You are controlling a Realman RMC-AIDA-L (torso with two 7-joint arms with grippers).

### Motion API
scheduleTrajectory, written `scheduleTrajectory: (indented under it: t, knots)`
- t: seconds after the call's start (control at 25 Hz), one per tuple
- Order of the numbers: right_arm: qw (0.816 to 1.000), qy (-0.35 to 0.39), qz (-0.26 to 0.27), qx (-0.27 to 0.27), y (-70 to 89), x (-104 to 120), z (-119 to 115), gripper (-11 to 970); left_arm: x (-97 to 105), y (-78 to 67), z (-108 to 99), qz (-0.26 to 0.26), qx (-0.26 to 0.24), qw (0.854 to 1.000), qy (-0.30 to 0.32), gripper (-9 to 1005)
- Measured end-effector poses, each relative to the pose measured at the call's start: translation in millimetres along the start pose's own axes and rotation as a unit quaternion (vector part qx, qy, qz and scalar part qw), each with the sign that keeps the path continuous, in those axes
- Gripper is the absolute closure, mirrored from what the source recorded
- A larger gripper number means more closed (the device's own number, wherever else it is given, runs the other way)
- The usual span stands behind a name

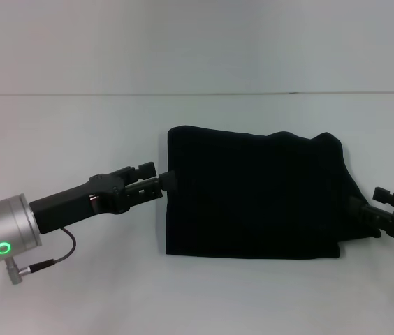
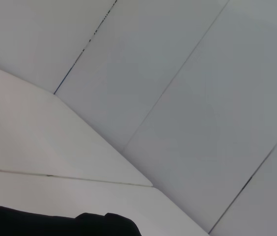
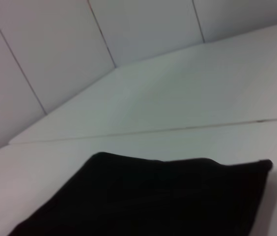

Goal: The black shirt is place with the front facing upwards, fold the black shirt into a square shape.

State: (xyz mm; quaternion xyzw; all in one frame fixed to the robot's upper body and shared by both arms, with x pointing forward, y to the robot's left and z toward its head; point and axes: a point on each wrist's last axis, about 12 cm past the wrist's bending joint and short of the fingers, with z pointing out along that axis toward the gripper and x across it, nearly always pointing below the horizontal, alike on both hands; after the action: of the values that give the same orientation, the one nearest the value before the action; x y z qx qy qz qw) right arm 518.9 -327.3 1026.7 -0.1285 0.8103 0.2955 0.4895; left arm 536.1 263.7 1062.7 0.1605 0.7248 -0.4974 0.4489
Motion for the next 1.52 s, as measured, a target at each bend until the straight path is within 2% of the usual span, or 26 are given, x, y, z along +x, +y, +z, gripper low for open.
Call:
scheduleTrajectory:
  t: [0.4, 0.56, 0.76, 0.84, 0.96, 1.04, 1.2, 1.36, 1.52]
  knots:
    - [0.999, 0.031, -0.007, 0.028, -4.8, 10.1, 1.0, 133, -3.1, 3.3, -0.1, -0.002, -0.013, 1.0, -0.01, 187]
    - [0.999, 0.025, -0.006, 0.04, -8.3, 8.7, -2.1, 133, -4.2, 9.9, -1.4, -0.018, -0.041, 0.999, -0.015, 187]
    - [0.999, -0.019, -0.014, 0.037, -12.9, -4.1, -16.5, 132, -15.0, 23.7, 4.4, -0.106, -0.09, 0.99, -0.016, 188]
    - [0.998, -0.032, -0.047, 0.011, -8.2, -9.4, -22.1, 132, -24.4, 27.1, 10.1, -0.154, -0.096, 0.983, -0.01, 188]
    - [0.993, -0.038, -0.109, -0.038, 3.5, -8.0, -28.3, 132, -39.6, 33.9, 21.9, -0.234, -0.12, 0.965, 0.014, 188]
    - [0.984, -0.038, -0.16, -0.068, 12.6, -1.6, -31.0, 132, -46.9, 37.5, 30.3, -0.257, -0.14, 0.956, 0.023, 188]
    - [0.97, -0.027, -0.221, -0.098, 26.9, 22.4, -32.1, 132, -55.9, 42.7, 52.4, -0.242, -0.183, 0.952, 0.039, 188]
    - [0.967, -0.028, -0.229, -0.11, 37.3, 42.0, -32.7, 132, -53.0, 46.0, 71.9, -0.225, -0.229, 0.946, 0.041, 189]
    - [0.967, -0.029, -0.231, -0.108, 40.4, 50.9, -36.8, 133, -49.2, 46.8, 83.5, -0.211, -0.256, 0.943, 0.038, 189]
